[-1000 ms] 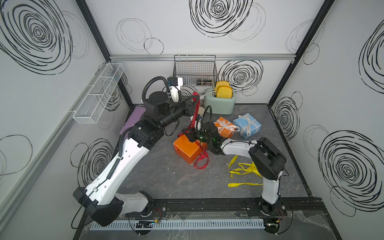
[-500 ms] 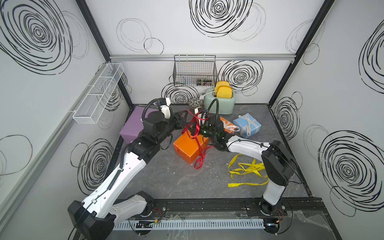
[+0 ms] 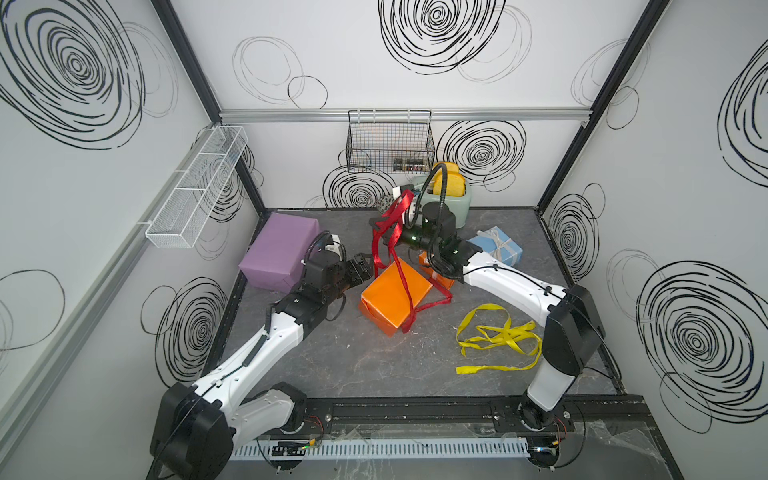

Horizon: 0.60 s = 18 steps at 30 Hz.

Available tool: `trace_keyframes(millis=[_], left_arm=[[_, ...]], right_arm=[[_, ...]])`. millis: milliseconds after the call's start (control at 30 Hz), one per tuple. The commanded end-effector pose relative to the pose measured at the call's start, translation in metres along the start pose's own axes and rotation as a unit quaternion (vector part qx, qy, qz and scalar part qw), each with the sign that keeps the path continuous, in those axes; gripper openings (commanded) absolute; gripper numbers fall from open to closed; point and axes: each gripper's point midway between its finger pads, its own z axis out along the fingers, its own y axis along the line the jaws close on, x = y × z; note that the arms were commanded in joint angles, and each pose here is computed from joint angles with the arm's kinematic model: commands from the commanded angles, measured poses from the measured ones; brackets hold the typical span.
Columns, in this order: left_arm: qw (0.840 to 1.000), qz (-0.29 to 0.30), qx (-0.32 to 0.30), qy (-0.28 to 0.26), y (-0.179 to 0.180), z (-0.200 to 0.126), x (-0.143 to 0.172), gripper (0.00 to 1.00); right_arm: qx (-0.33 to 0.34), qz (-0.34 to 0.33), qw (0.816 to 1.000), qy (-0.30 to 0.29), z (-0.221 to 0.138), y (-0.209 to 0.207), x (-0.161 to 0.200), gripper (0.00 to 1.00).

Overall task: Untie the ribbon bows on the gift boxes
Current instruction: Pull the ribbon from the gift box, then adjust the gift box at the center of the board.

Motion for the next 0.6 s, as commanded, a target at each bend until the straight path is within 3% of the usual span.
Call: trace_keyframes(millis=[0, 267, 567], left_arm=[[1.000, -0.015, 0.024, -0.002, -0.010, 0.004, 0.002, 0.85], [0.999, -0.033, -0.010, 0.025, 0.006, 0.013, 0.026, 0.82], [0.998, -0.015, 0.017, 0.056, -0.006, 0.020, 0.037, 0.87]], right_arm=[[-0.010, -0.026, 0.999, -0.023, -0.006, 0.020, -0.037, 0.00], [-0.024, -0.055, 0.997, -0.046, -0.006, 0.046, -0.084, 0.00], [-0.021, -0.055, 0.997, -0.045, -0.006, 0.040, -0.096, 0.00]])
